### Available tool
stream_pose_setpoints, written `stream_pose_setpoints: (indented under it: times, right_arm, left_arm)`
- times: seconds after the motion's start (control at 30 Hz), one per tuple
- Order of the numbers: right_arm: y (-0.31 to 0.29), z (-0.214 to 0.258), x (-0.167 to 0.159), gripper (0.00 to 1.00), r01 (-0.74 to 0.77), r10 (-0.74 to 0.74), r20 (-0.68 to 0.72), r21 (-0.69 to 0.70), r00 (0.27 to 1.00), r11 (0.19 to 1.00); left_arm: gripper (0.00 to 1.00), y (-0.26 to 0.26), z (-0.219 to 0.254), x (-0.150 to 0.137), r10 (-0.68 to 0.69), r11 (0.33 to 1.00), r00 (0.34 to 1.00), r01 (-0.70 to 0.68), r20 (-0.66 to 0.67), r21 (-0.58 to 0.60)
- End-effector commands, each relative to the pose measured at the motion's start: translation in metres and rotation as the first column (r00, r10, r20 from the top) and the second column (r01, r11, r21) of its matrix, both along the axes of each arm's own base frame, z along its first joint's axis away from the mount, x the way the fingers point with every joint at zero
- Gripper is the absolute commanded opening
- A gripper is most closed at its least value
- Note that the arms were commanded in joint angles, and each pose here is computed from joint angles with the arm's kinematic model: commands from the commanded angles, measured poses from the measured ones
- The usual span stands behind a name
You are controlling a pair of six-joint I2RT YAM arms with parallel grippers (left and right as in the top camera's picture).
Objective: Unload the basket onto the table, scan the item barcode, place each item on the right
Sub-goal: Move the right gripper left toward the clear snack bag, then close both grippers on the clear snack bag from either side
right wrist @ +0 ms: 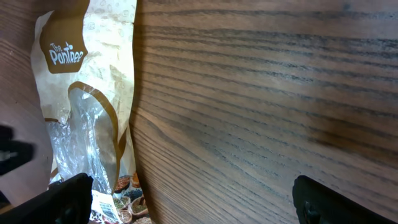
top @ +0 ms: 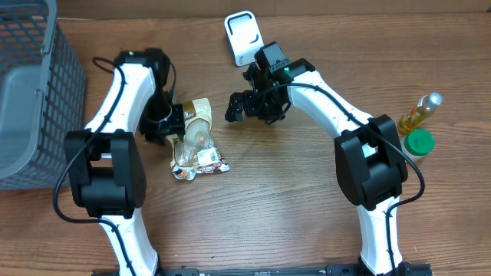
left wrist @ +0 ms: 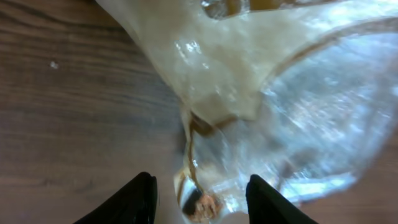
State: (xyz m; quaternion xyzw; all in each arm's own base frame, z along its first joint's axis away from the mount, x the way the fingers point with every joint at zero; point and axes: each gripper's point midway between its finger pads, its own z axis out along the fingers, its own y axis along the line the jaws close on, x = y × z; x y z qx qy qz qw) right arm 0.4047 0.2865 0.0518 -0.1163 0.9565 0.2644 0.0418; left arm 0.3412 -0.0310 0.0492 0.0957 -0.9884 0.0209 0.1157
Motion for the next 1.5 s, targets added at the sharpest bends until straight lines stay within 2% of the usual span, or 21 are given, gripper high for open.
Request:
stream_pose_setpoints:
  times: [0.0,0.13,0.23,0.33,0.67,0.77,0.87,1.03,1.17,1.37,1.47]
  right_arm:
    - [0.0,0.017,0.01,1.0,0.005,-0.005,0.049,0.016,0.999,1.0]
    - [0.0,0.017,0.009,1.0,0.005,-0.005,0.048,0.015,0.999,1.0]
    - [-0.003,0.015,0.005,1.0,0.007,-0.007,0.027,0.004,1.0,1.0]
    - [-0.014,0.012,0.005,1.0,0.025,-0.025,0.004,-0.02,1.0,0.999]
    - [-0.07,0.007,0.019,1.0,0.141,-0.145,-0.053,-0.067,0.988,0.988]
    - [-0.092,0.006,0.019,1.0,0.178,-0.185,-0.087,-0.082,0.979,0.981]
    - [-0.109,0.007,0.015,1.0,0.153,-0.159,-0.118,-0.064,0.98,0.986]
    - [-0.106,0.014,0.001,1.0,0.06,-0.057,-0.146,0.015,0.988,0.998]
    - [-0.1,0.016,-0.007,1.0,0.038,-0.031,-0.17,0.033,0.985,0.999]
    - [-0.079,0.016,-0.019,1.0,-0.008,0.018,-0.182,0.052,0.983,0.999]
    - [-0.068,0.013,-0.028,1.0,-0.038,0.047,-0.19,0.05,0.981,0.998]
  left_arm:
    - [0.49,0.002,-0.021,-0.007,0.018,1.0,1.0,-0.018,-0.01,0.017]
    - [0.45,-0.009,-0.033,-0.003,0.025,0.998,0.999,-0.024,0.024,-0.051]
    - [0.41,-0.032,-0.032,0.003,-0.034,0.983,0.997,0.045,0.062,-0.179]
    - [0.4,-0.048,-0.03,0.005,-0.101,0.964,0.991,0.121,0.093,-0.236]
    - [0.38,-0.107,-0.032,0.005,-0.311,0.906,0.932,0.35,0.187,-0.238]
    - [0.41,-0.127,-0.032,0.0,-0.37,0.88,0.907,0.412,0.202,-0.236]
    - [0.46,-0.143,-0.028,-0.001,-0.415,0.86,0.882,0.46,0.222,-0.219]
    - [0.52,-0.147,-0.001,0.01,-0.382,0.877,0.896,0.428,0.226,-0.217]
    - [0.63,-0.143,0.03,0.008,-0.364,0.89,0.913,0.4,0.187,-0.221]
    - [0.61,-0.124,0.03,-0.027,-0.362,0.914,0.932,0.359,0.018,-0.191]
    - [0.56,-0.118,0.024,-0.043,-0.359,0.919,0.932,0.344,-0.049,-0.192]
